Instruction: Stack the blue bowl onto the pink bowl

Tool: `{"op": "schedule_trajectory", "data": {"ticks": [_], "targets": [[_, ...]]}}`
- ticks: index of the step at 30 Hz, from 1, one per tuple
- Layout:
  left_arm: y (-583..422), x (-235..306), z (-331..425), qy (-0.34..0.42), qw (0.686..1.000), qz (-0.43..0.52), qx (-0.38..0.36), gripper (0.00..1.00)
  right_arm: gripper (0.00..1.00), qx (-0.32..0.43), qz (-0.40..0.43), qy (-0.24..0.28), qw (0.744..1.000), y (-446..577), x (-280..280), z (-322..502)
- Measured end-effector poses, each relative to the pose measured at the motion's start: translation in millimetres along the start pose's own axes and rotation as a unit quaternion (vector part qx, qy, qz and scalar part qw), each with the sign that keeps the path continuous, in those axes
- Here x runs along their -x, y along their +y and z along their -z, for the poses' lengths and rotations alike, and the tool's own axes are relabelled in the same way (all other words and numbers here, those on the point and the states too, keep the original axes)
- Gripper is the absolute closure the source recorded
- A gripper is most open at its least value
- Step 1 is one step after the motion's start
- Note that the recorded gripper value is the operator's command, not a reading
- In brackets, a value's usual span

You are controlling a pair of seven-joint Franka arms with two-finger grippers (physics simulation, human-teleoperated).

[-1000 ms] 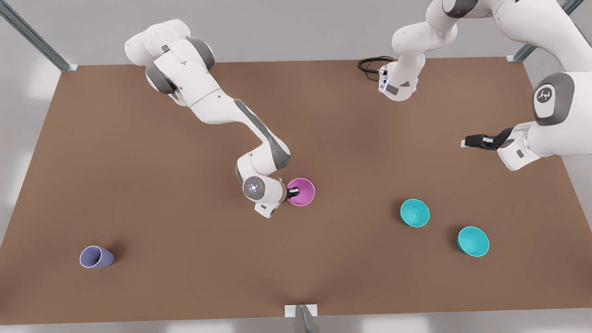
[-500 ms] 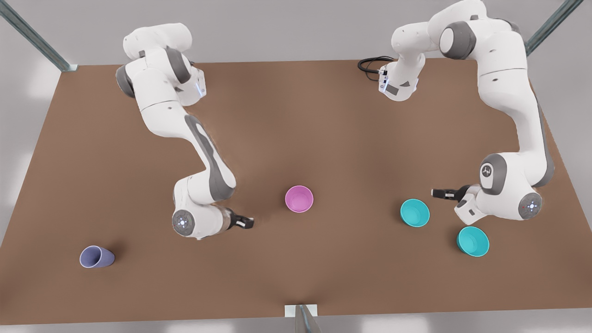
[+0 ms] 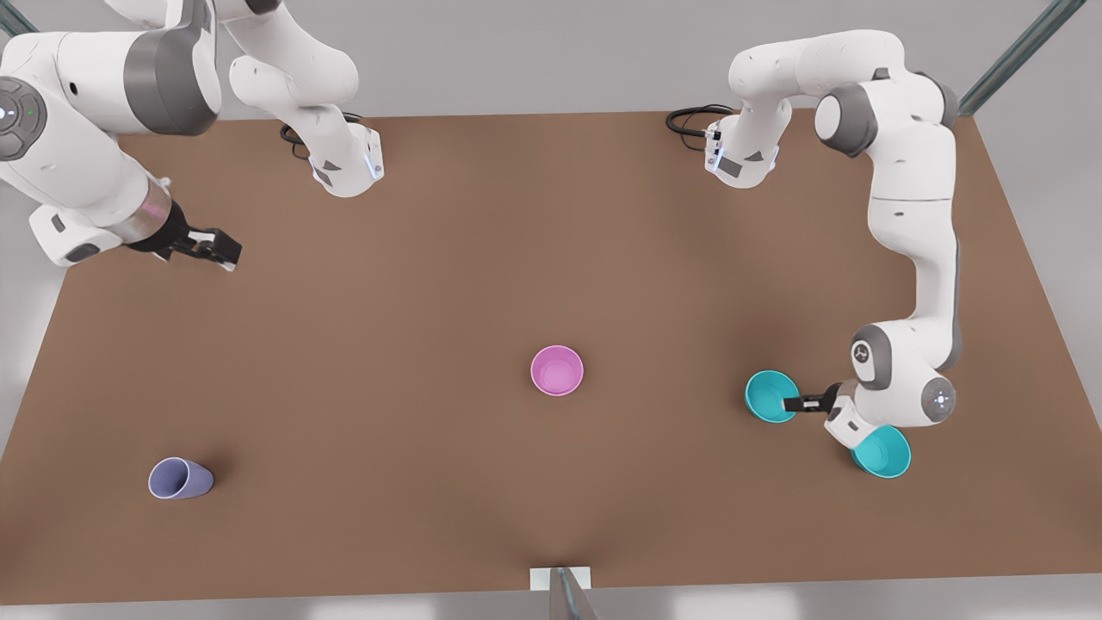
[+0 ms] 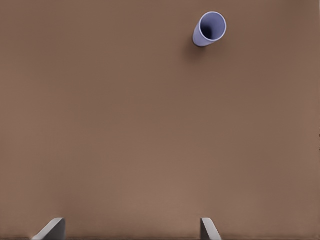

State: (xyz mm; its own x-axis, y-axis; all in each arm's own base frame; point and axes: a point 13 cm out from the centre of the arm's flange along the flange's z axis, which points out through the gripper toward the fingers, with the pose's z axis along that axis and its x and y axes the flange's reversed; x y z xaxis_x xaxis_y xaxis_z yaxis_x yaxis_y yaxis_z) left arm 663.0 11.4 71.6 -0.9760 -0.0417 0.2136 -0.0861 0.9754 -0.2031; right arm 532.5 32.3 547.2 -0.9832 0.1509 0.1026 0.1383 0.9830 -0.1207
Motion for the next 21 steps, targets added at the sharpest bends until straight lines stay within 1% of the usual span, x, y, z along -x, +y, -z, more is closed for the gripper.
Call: {"op": "schedule_trajectory", "data": {"ticks": [1, 3, 9, 13, 16, 18, 21], "targets": [[-1.1, 0.7, -1.0, -0.002, 1.0, 0.0, 0.0, 0.52, 0.0, -0.001, 0.008, 0.003, 1.0, -1.2, -1.5, -0.8], [-4.8, 2.2, -2.0, -0.005, 1.0, 0.001, -0.004, 0.79, 0.0, -0.003, 0.022, 0.006, 1.0, -2.9, -3.2, -1.9], [-12.2, 6.2, 0.6, -0.013, 1.0, 0.011, -0.012, 0.79, 0.0, -0.005, 0.059, 0.014, 0.998, -3.3, -4.1, -5.8], [-35.5, 12.2, 44.0, -0.045, 0.999, 0.0, -0.006, 0.79, 0.0, -0.005, 0.079, 0.018, 0.997, -2.8, -4.9, -8.4], [-103.5, 6.3, 97.4, -0.082, 0.996, -0.033, 0.01, 0.79, 0.0, -0.005, 0.091, 0.02, 0.996, -2.8, -5.4, -8.8], [-166.5, -2.9, 101.6, -0.09, 0.994, -0.064, 0.016, 0.79, 0.0, -0.005, 0.098, 0.02, 0.995, -2.8, -5.6, -9.0], [-271.1, -25.8, 82.3, -0.089, 0.99, -0.108, 0.0, 0.79, 0.0, -0.005, 0.107, 0.022, 0.994, -2.7, -5.5, -10.2]]}}
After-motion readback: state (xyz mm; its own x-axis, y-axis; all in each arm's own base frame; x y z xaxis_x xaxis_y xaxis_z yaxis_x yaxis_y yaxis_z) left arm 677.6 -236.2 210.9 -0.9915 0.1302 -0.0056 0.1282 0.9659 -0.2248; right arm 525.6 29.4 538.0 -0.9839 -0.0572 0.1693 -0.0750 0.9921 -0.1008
